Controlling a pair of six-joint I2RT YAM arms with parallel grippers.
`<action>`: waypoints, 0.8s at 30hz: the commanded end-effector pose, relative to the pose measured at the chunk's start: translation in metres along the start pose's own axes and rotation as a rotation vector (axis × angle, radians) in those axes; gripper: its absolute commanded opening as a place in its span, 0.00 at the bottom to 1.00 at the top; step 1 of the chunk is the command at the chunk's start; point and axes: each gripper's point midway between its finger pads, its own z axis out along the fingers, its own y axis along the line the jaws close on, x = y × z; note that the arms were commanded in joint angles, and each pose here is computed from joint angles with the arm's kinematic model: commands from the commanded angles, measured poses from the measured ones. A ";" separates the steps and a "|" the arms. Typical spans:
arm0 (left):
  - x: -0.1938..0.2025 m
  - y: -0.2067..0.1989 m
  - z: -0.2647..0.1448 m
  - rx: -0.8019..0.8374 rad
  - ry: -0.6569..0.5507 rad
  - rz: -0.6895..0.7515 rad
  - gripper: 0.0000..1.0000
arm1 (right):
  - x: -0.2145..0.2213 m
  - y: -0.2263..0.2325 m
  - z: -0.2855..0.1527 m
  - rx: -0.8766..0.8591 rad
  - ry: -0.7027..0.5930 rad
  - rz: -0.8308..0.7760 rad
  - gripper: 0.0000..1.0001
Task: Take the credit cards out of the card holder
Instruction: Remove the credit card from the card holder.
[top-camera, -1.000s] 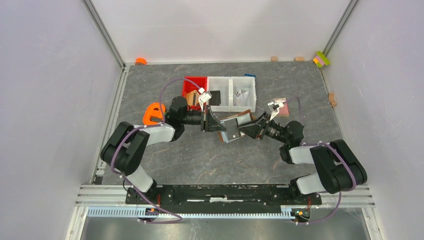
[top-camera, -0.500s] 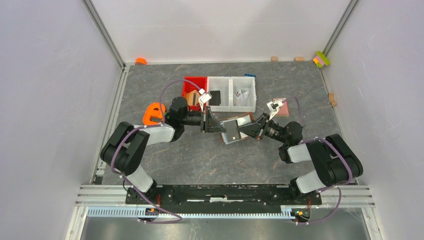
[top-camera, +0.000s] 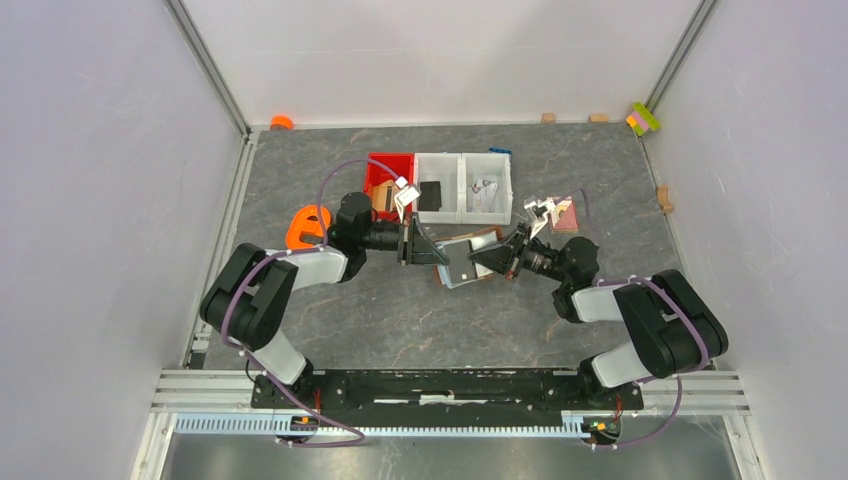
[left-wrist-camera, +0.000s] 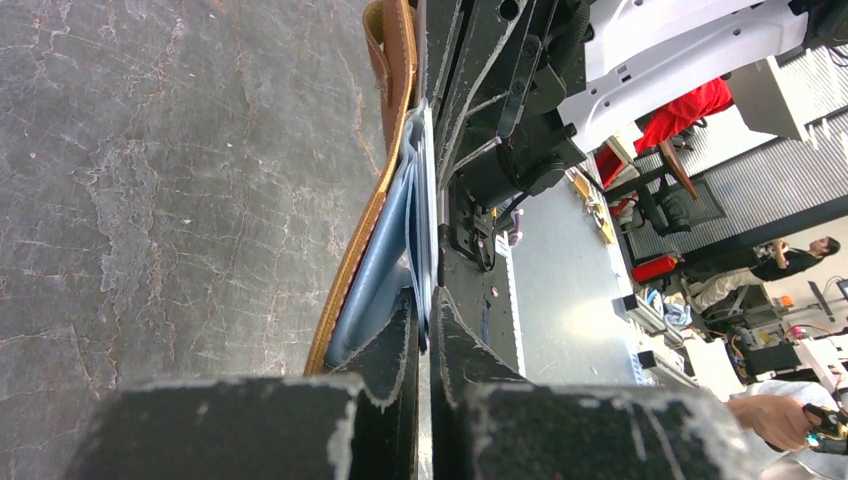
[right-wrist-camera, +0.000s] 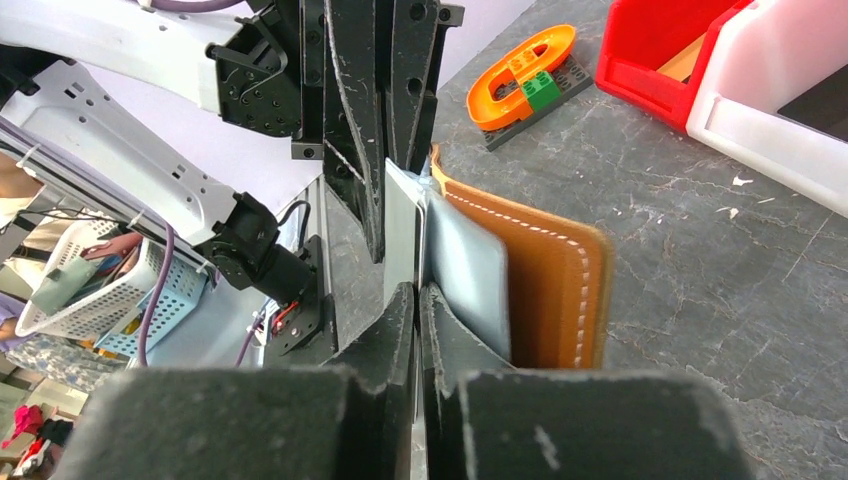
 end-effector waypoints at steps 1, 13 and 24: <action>-0.017 -0.006 0.008 0.008 -0.028 0.060 0.02 | -0.008 0.025 0.011 -0.100 0.016 -0.100 0.00; -0.023 -0.003 -0.003 0.008 -0.071 0.054 0.04 | -0.030 0.036 -0.009 -0.143 -0.107 -0.023 0.00; -0.027 -0.002 -0.010 0.018 -0.101 0.036 0.02 | -0.035 0.030 -0.018 -0.109 -0.141 -0.005 0.00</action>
